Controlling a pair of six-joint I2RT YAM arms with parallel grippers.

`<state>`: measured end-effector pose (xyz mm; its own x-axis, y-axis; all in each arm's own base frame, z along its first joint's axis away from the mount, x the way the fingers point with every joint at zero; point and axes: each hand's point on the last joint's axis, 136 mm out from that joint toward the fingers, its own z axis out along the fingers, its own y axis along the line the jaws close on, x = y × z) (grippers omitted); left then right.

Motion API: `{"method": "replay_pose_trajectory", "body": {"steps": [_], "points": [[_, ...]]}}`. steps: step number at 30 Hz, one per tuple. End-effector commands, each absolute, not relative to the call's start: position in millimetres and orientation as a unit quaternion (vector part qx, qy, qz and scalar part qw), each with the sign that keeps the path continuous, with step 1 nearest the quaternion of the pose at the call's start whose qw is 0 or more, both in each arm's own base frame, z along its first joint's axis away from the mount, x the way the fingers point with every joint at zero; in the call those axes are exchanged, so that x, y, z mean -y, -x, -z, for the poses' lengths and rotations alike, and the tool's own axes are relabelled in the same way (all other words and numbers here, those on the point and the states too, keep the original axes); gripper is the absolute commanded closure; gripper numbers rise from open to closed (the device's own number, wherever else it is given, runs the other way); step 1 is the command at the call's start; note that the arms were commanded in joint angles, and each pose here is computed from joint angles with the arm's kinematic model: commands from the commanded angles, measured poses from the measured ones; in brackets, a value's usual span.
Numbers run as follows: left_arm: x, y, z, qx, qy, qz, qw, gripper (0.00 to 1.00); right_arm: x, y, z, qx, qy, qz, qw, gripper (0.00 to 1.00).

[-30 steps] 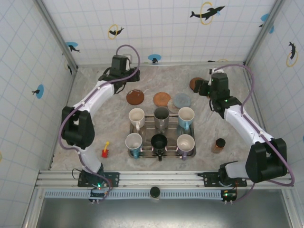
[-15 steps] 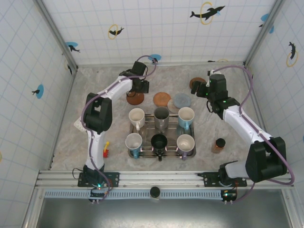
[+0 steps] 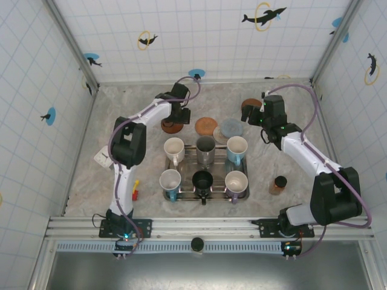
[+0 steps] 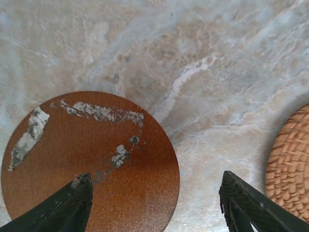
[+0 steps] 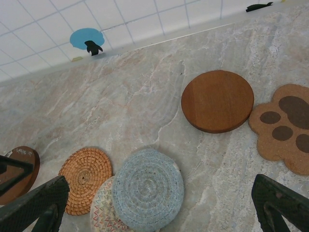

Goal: Place the cup by the coaster

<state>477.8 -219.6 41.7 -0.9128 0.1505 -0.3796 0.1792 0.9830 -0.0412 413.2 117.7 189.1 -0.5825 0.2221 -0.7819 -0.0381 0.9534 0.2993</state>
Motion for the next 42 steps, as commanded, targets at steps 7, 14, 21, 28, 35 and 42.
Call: {"method": "replay_pose_trajectory", "body": {"steps": [7, 14, 21, 28, 35, 42], "points": [[204, -467, -16, -0.986, -0.067, -0.006, 0.154, 0.35, -126, -419, -187, -0.877, -0.06, -0.167, 0.445, 0.0], [199, -463, -2, -0.988, -0.065, -0.023, 0.138, 0.37, -126, -417, -183, -0.88, -0.061, -0.166, 0.442, 0.0], [188, -457, 17, -0.99, -0.063, -0.056, 0.112, 0.39, -126, -418, -182, -0.881, -0.062, -0.167, 0.439, 0.0], [180, -454, 23, -0.99, -0.061, -0.079, 0.104, 0.39, -125, -417, -179, -0.882, -0.062, -0.165, 0.436, 0.0], [166, -449, 25, -0.987, -0.062, -0.113, 0.094, 0.41, -126, -416, -179, -0.883, -0.061, -0.168, 0.435, 0.0], [149, -451, 24, -0.986, -0.055, -0.129, 0.092, 0.42, -127, -415, -180, -0.883, -0.061, -0.169, 0.434, 0.0]]}}
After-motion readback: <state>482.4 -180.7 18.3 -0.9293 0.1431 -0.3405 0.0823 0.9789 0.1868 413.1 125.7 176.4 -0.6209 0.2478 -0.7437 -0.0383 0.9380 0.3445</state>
